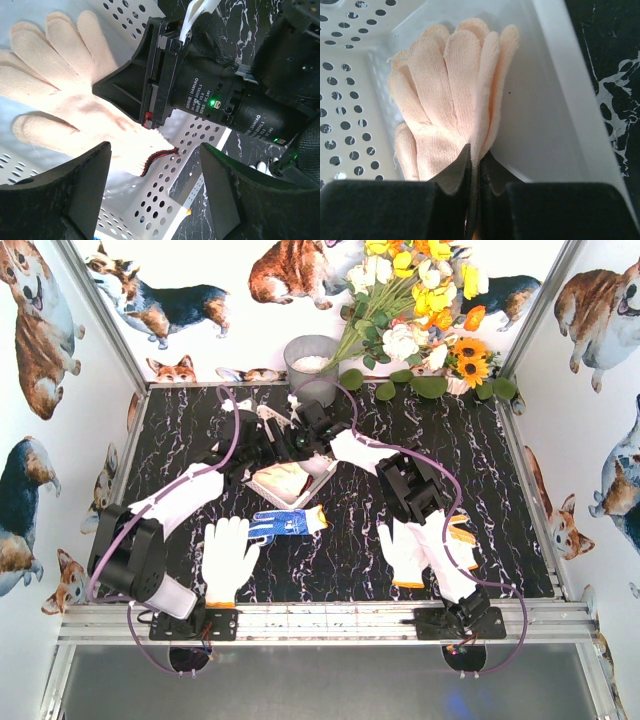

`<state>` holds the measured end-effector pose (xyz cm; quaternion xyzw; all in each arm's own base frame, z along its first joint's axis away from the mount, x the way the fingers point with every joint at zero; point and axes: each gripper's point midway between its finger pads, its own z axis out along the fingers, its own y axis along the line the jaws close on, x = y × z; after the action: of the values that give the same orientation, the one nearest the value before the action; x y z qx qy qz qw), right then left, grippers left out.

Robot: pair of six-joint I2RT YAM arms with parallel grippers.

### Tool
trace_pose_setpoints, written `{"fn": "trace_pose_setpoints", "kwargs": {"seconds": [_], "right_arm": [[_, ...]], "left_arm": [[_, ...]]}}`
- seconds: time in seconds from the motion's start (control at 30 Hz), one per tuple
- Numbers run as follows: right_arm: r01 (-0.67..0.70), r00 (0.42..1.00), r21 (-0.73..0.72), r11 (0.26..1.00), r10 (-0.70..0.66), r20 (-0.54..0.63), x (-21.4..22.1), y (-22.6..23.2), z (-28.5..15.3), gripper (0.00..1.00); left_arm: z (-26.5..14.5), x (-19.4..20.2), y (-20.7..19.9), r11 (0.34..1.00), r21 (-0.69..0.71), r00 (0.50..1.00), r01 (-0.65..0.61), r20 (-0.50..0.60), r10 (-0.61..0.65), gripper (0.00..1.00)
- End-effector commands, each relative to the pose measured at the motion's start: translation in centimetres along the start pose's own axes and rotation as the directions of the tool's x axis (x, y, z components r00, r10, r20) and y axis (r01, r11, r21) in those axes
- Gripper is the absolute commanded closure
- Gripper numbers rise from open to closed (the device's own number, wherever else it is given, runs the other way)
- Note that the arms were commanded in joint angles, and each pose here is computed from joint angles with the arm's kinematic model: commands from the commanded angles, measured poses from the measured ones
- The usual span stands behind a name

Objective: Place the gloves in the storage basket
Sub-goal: Place the glove in the bin.

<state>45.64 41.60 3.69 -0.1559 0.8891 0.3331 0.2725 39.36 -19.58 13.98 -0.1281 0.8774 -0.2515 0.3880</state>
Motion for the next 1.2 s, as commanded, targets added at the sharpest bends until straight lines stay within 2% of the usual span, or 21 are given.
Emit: {"fn": "trace_pose_setpoints", "kwargs": {"seconds": [0.0, 0.17, 0.33, 0.53, 0.73, 0.77, 0.83, 0.97, 1.17], "right_arm": [[0.025, 0.994, -0.015, 1.000, -0.023, 0.106, -3.4, 2.2, -1.9, 1.00], [-0.009, 0.990, 0.057, 0.998, 0.001, 0.141, -4.2, 1.1, -2.2, 1.00], [-0.041, 0.987, 0.081, 0.996, 0.028, 0.160, -4.3, 0.9, -2.0, 1.00], [-0.044, 0.987, 0.091, 0.995, 0.030, 0.158, -4.1, 0.7, -1.2, 1.00], [-0.031, 0.987, 0.084, 0.996, 0.017, 0.158, -4.7, 1.0, -1.1, 1.00], [-0.029, 0.987, 0.079, 0.996, 0.017, 0.157, -4.8, 1.3, -1.2, 0.98], [-0.021, 0.987, 0.067, 0.998, 0.010, 0.161, -5.2, 1.8, -1.6, 0.81], [0.010, 0.984, 0.057, 0.998, -0.020, 0.179, -6.3, 3.1, -3.2, 0.61], [0.065, 0.967, 0.081, 0.995, -0.083, 0.239, -8.7, 4.8, -6.6, 0.48]], "left_arm": [[-0.8, -1.7, 0.3, 0.999, -0.031, 0.999, -0.016, 0.049, 0.018, 0.38], [1.1, -0.7, 1.4, 0.998, -0.054, 1.000, 0.011, 0.006, -0.011, 0.50], [2.6, -0.6, 1.7, 0.998, -0.055, 1.000, 0.019, 0.004, -0.019, 0.56], [3.9, -0.2, 2.9, 0.996, -0.090, 1.000, 0.010, -0.012, -0.012, 0.58], [3.2, -0.7, 3.2, 0.995, -0.101, 1.000, -0.002, 0.014, 0.003, 0.57], [3.2, -0.6, 3.4, 0.994, -0.107, 1.000, -0.003, 0.012, 0.004, 0.56], [2.2, -1.5, 2.8, 0.995, -0.097, 0.999, -0.013, 0.039, 0.017, 0.55], [0.7, -2.6, 2.5, 0.994, -0.102, 0.997, -0.028, 0.072, 0.035, 0.52], [-1.9, -4.0, 2.0, 0.993, -0.102, 0.990, -0.055, 0.128, 0.068, 0.42]]}}
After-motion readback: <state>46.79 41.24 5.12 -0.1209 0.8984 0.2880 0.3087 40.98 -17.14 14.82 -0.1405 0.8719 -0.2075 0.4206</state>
